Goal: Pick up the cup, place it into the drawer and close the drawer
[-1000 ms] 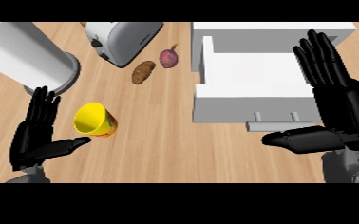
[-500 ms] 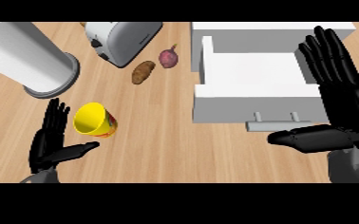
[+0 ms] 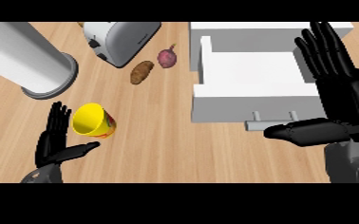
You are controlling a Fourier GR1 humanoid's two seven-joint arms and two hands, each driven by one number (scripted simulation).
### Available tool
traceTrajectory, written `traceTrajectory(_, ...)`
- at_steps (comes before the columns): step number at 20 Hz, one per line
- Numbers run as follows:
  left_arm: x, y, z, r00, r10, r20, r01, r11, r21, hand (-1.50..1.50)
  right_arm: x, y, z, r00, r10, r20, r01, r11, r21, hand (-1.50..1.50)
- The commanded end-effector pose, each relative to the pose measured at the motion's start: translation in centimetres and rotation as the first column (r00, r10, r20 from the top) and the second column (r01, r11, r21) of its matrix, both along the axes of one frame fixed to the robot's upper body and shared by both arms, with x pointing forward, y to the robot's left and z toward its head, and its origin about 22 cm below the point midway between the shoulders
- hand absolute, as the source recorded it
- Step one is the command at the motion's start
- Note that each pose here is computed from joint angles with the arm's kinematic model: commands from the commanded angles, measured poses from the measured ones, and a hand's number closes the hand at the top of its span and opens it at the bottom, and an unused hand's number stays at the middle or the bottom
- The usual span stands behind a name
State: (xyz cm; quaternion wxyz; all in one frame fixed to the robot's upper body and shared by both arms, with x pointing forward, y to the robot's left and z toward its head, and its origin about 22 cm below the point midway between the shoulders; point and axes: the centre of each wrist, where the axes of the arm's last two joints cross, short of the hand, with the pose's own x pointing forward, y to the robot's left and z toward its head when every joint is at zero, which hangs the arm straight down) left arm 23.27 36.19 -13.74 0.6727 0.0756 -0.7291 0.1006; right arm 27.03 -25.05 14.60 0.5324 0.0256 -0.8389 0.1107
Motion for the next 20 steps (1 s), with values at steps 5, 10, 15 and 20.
traceTrajectory(5,0.7,-0.8,-0.9,1.0,-0.004,0.018,0.004,1.0,-0.007,-1.5,0.1,0.2,1.0,1.0,0.023,-0.02,-0.023,1.0,-0.009,-1.5)
traceTrajectory(10,0.6,-2.1,-1.5,0.998,-0.032,0.051,0.031,0.999,0.017,-1.5,0.0,0.5,0.3,1.0,0.006,-0.002,-0.006,1.0,0.004,-1.5)
traceTrajectory(15,0.0,-2.5,-2.1,0.997,-0.026,0.077,0.026,1.0,-0.002,-1.5,0.1,0.1,-0.1,1.0,0.009,-0.011,-0.009,1.0,-0.003,-1.5)
traceTrajectory(20,1.6,-1.6,-0.8,0.992,-0.092,0.085,0.1,0.991,-0.089,-1.5,1.0,-0.7,1.0,1.0,0.007,-0.006,-0.007,1.0,-0.004,-1.5)
